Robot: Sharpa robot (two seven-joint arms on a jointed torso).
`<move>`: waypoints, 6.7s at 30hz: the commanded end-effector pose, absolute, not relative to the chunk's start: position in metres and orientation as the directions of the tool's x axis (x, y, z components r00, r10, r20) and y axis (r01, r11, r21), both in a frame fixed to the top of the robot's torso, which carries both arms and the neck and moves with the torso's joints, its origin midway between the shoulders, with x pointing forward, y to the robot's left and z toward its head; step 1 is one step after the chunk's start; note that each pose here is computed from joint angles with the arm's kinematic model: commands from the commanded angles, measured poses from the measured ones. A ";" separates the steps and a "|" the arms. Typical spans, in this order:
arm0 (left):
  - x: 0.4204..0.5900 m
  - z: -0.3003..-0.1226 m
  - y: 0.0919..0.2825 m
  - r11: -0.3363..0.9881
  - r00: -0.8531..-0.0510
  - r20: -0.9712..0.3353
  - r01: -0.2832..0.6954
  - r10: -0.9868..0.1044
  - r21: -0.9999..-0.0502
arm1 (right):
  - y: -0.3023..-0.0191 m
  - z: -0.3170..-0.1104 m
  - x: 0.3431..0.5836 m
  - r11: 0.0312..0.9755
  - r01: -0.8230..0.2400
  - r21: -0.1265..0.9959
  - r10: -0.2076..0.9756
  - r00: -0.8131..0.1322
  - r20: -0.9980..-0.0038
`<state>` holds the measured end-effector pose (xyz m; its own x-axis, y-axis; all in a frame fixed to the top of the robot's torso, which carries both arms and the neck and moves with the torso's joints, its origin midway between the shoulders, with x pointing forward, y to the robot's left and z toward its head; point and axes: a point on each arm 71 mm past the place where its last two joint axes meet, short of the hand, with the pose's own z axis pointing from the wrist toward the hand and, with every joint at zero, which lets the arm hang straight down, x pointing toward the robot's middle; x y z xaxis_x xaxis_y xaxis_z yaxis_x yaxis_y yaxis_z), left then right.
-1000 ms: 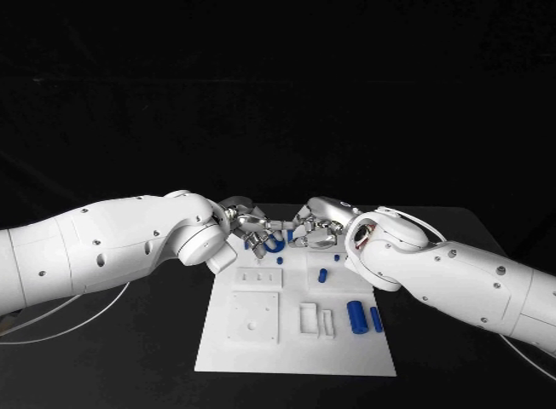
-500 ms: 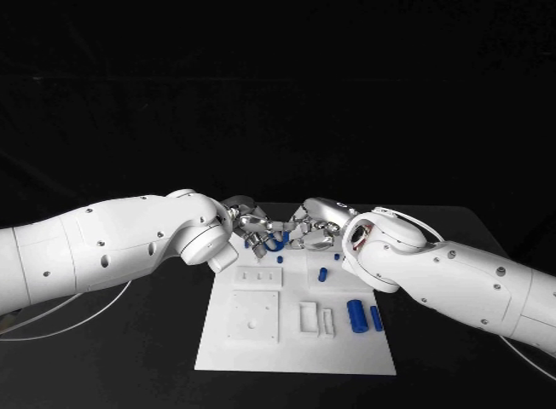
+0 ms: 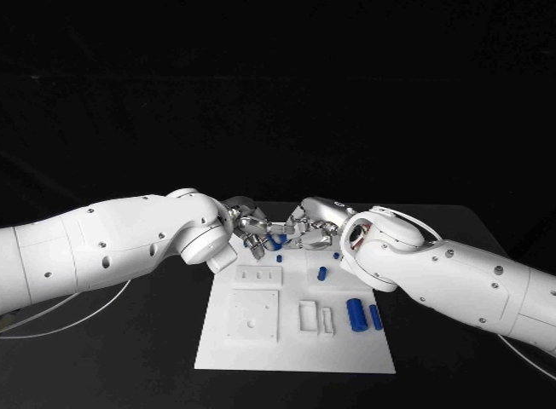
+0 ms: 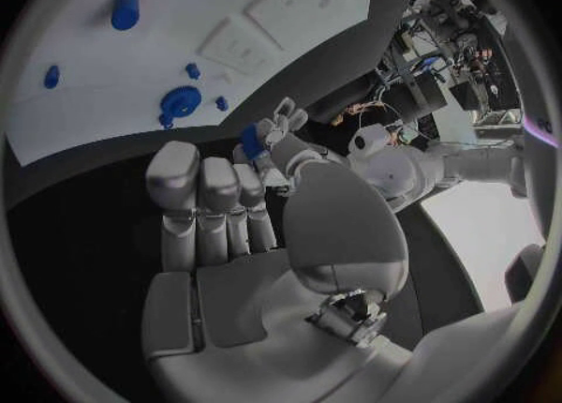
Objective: Assemble the parts on the task board
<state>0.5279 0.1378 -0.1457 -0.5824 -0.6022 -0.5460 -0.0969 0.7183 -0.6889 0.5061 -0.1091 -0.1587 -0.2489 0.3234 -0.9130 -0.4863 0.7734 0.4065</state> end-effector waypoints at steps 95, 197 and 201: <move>0.530 -0.146 0.134 0.725 -0.615 -0.537 -0.083 -0.577 -0.684 | -0.113 -0.158 0.507 0.761 -0.485 0.432 0.376 -0.213 -0.902; 0.539 -0.205 0.137 0.970 -0.666 -0.726 0.014 -0.171 -0.242 | -0.237 -0.108 0.540 0.734 -0.325 0.596 0.626 -0.018 -0.780; 0.539 -0.206 0.138 0.971 -0.668 -0.724 0.013 -0.170 -0.240 | -0.237 -0.109 0.540 0.734 -0.324 0.597 0.625 -0.019 -0.780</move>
<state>0.5423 0.1402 -0.2027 -0.6453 -0.1926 -0.7392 -0.0005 0.9678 -0.2517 0.5400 -0.2382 -0.1095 -0.0212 0.6225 -0.7823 -0.3138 0.7388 0.5964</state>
